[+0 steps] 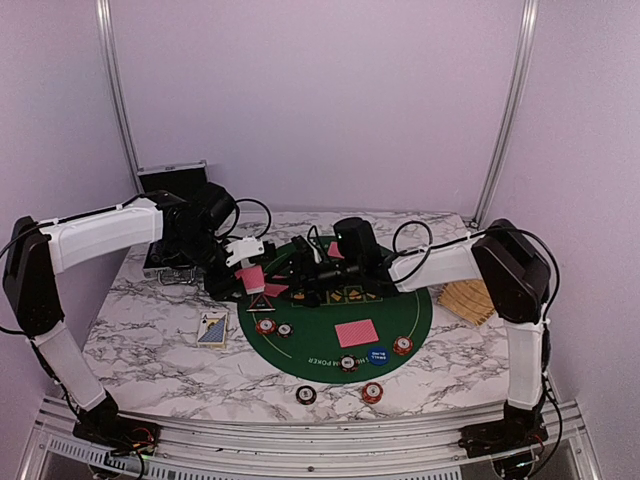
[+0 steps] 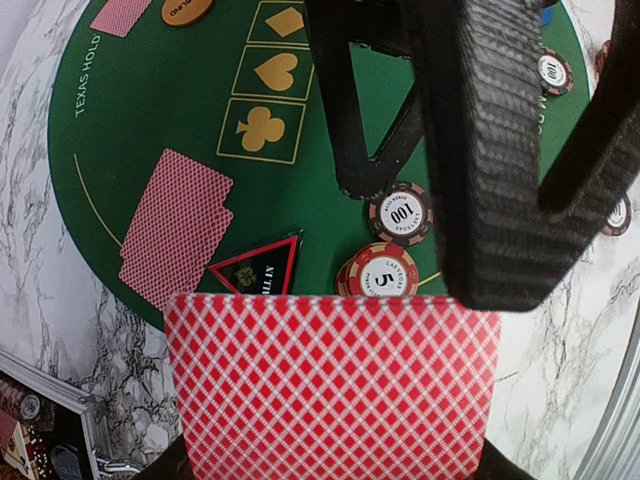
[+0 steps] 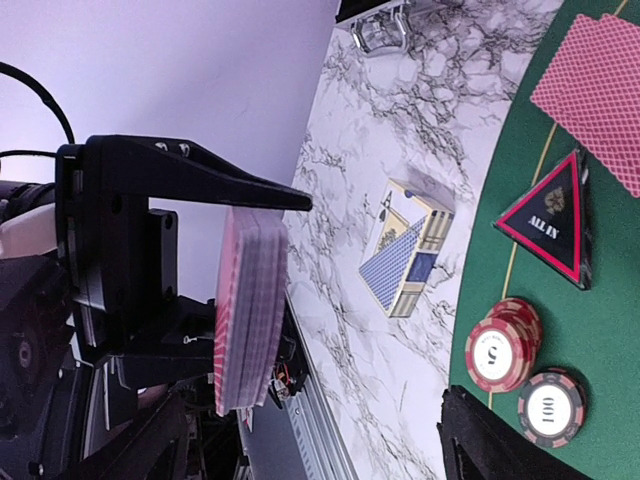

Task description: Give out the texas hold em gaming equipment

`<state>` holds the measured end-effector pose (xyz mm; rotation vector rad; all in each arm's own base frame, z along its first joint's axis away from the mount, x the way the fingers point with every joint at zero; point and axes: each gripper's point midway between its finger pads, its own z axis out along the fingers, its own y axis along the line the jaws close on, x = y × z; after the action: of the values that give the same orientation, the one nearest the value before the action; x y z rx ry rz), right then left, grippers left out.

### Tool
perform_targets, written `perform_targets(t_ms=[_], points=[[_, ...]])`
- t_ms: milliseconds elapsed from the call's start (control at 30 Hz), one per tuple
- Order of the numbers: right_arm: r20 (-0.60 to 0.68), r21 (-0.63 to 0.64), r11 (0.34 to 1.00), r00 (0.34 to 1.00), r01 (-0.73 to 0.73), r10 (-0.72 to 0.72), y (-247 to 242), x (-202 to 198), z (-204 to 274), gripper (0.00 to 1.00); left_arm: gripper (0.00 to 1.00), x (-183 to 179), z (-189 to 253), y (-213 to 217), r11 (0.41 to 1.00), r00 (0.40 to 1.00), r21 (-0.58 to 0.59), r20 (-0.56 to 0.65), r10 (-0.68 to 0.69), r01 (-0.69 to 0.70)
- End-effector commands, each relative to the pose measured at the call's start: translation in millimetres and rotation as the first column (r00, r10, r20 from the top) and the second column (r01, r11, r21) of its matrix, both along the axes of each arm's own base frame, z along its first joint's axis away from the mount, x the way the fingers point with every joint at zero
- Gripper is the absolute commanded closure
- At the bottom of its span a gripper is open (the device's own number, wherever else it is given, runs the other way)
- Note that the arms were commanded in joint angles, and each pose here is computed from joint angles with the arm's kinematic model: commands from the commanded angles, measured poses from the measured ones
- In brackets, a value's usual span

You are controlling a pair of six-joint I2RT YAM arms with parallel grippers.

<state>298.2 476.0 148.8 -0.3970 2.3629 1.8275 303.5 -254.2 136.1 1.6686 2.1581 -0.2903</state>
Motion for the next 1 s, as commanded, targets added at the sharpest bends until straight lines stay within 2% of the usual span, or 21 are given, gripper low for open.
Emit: perform_targets(t_ms=[0, 967], points=[[0.022, 0.073, 0.996, 0.999, -0.041, 0.040, 14.6, -2.4, 20.5, 0.15, 1.00, 3.8, 13.7, -6.7, 1.000, 1.000, -0.024, 0.026, -0.013, 0.014], [-0.024, 0.164, 0.979, 0.992, -0.118, 0.123, 45.9, -3.0, 11.2, 0.17, 1.00, 5.2, 7.5, -13.1, 1.000, 0.999, -0.008, 0.022, -0.026, 0.026]])
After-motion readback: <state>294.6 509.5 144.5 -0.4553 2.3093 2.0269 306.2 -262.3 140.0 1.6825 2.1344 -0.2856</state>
